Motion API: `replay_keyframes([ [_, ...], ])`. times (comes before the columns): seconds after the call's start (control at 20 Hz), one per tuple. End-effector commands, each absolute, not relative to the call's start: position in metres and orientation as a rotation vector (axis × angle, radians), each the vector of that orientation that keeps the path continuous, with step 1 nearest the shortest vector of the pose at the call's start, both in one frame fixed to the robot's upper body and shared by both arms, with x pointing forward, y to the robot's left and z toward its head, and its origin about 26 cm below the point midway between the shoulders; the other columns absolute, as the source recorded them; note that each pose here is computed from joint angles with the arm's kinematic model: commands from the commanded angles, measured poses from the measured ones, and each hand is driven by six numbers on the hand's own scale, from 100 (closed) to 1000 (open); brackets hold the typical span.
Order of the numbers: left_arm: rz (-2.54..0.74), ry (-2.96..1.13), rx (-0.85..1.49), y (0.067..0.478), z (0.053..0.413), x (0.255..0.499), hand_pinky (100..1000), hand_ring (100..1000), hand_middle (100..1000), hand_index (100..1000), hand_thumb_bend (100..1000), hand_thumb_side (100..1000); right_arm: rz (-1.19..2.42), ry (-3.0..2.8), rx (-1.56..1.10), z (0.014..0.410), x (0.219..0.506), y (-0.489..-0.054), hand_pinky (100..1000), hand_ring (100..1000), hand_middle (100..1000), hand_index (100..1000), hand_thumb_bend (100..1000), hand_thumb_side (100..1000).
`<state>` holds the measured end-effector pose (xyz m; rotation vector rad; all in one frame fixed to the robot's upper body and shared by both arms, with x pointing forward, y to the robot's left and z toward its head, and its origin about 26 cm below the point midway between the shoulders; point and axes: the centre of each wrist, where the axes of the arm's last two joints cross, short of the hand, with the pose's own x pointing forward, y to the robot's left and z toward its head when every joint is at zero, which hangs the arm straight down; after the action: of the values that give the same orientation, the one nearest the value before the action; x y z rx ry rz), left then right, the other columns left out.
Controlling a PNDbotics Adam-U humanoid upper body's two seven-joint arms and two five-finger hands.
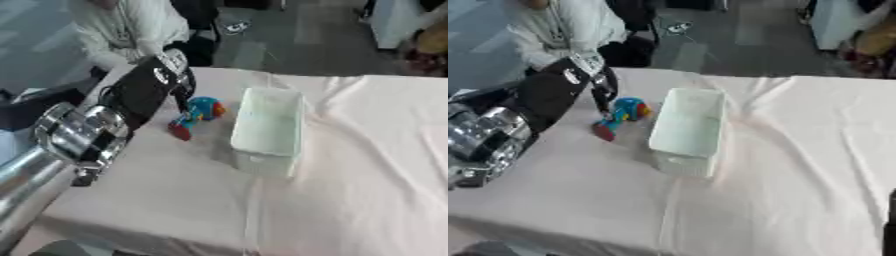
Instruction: Pick up objects on the table and place them in the box.
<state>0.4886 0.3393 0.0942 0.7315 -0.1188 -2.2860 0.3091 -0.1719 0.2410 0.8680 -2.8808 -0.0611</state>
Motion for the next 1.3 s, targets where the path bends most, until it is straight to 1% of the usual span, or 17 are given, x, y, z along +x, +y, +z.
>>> replay_keyframes([
  [0.05, -2.329, 0.020, 0.420, 0.367, 0.094, 0.481, 617, 825, 819, 1000, 823, 1000, -0.050, -2.896, 0.863, 0.245, 0.307, -0.173, 312, 373, 461, 617, 100, 1000],
  [0.2, -2.256, -0.041, 0.360, 0.378, 0.088, 0.475, 623, 840, 849, 1000, 792, 1000, -0.045, -2.895, 0.856, 0.245, 0.307, -0.174, 311, 371, 461, 617, 100, 1000],
  [0.3, -2.229, -0.071, 0.356, 0.379, 0.088, 0.475, 621, 841, 856, 1000, 786, 1000, -0.043, -2.896, 0.854, 0.245, 0.307, -0.174, 310, 371, 461, 617, 100, 1000],
  [0.45, -2.195, -0.132, 0.364, 0.380, 0.092, 0.476, 635, 859, 890, 1000, 765, 1000, -0.043, -2.898, 0.852, 0.245, 0.307, -0.175, 311, 371, 461, 617, 100, 1000],
  [0.5, -2.186, -0.163, 0.366, 0.380, 0.092, 0.476, 637, 858, 882, 1000, 774, 1000, -0.043, -2.898, 0.852, 0.245, 0.307, -0.175, 310, 371, 461, 617, 100, 1000],
  [0.55, -2.179, -0.202, 0.370, 0.380, 0.094, 0.476, 648, 868, 912, 1000, 763, 1000, -0.044, -2.898, 0.852, 0.245, 0.307, -0.175, 311, 372, 461, 617, 100, 1000],
  [0.6, -2.173, -0.256, 0.380, 0.380, 0.095, 0.477, 647, 868, 914, 1000, 765, 1000, -0.044, -2.899, 0.852, 0.245, 0.307, -0.175, 311, 372, 461, 617, 100, 1000],
  [0.65, -2.168, -0.301, 0.395, 0.379, 0.098, 0.478, 683, 895, 945, 1000, 776, 1000, -0.044, -2.900, 0.853, 0.245, 0.307, -0.174, 312, 372, 461, 617, 100, 1000],
  [0.7, -2.162, -0.343, 0.413, 0.380, 0.099, 0.478, 683, 895, 945, 1000, 776, 1000, -0.045, -2.901, 0.853, 0.245, 0.307, -0.174, 312, 372, 461, 617, 100, 1000],
  [0.75, -2.156, -0.373, 0.430, 0.380, 0.101, 0.478, 735, 929, 977, 1000, 818, 1000, -0.045, -2.901, 0.853, 0.246, 0.307, -0.174, 312, 373, 461, 617, 100, 1000],
  [0.8, -2.149, -0.399, 0.449, 0.380, 0.102, 0.478, 733, 927, 978, 1000, 815, 1000, -0.046, -2.902, 0.854, 0.246, 0.307, -0.174, 312, 373, 461, 617, 100, 1000],
  [0.85, -2.147, -0.417, 0.464, 0.380, 0.103, 0.478, 758, 950, 999, 1000, 865, 1000, -0.046, -2.902, 0.854, 0.246, 0.307, -0.174, 312, 373, 461, 617, 100, 1000],
  [0.9, -2.144, -0.424, 0.476, 0.380, 0.103, 0.478, 745, 939, 990, 1000, 850, 1000, -0.047, -2.903, 0.855, 0.246, 0.307, -0.174, 312, 373, 461, 617, 100, 1000],
  [0.95, -2.143, -0.423, 0.483, 0.381, 0.103, 0.478, 780, 966, 1000, 1000, 902, 1000, -0.047, -2.903, 0.855, 0.246, 0.307, -0.174, 313, 374, 461, 617, 100, 1000],
  [1.0, -2.146, -0.418, 0.492, 0.380, 0.103, 0.478, 779, 965, 1000, 1000, 910, 1000, -0.047, -2.903, 0.856, 0.246, 0.307, -0.174, 312, 374, 461, 617, 100, 1000],
  [1.05, -2.149, -0.418, 0.499, 0.379, 0.103, 0.478, 772, 963, 1000, 1000, 915, 1000, -0.047, -2.903, 0.856, 0.246, 0.307, -0.174, 313, 374, 461, 617, 100, 1000],
  [1.3, -2.154, -0.422, 0.523, 0.379, 0.098, 0.477, 769, 966, 1000, 1000, 866, 1000, -0.051, -2.904, 0.860, 0.247, 0.307, -0.173, 314, 376, 461, 618, 100, 1000],
])
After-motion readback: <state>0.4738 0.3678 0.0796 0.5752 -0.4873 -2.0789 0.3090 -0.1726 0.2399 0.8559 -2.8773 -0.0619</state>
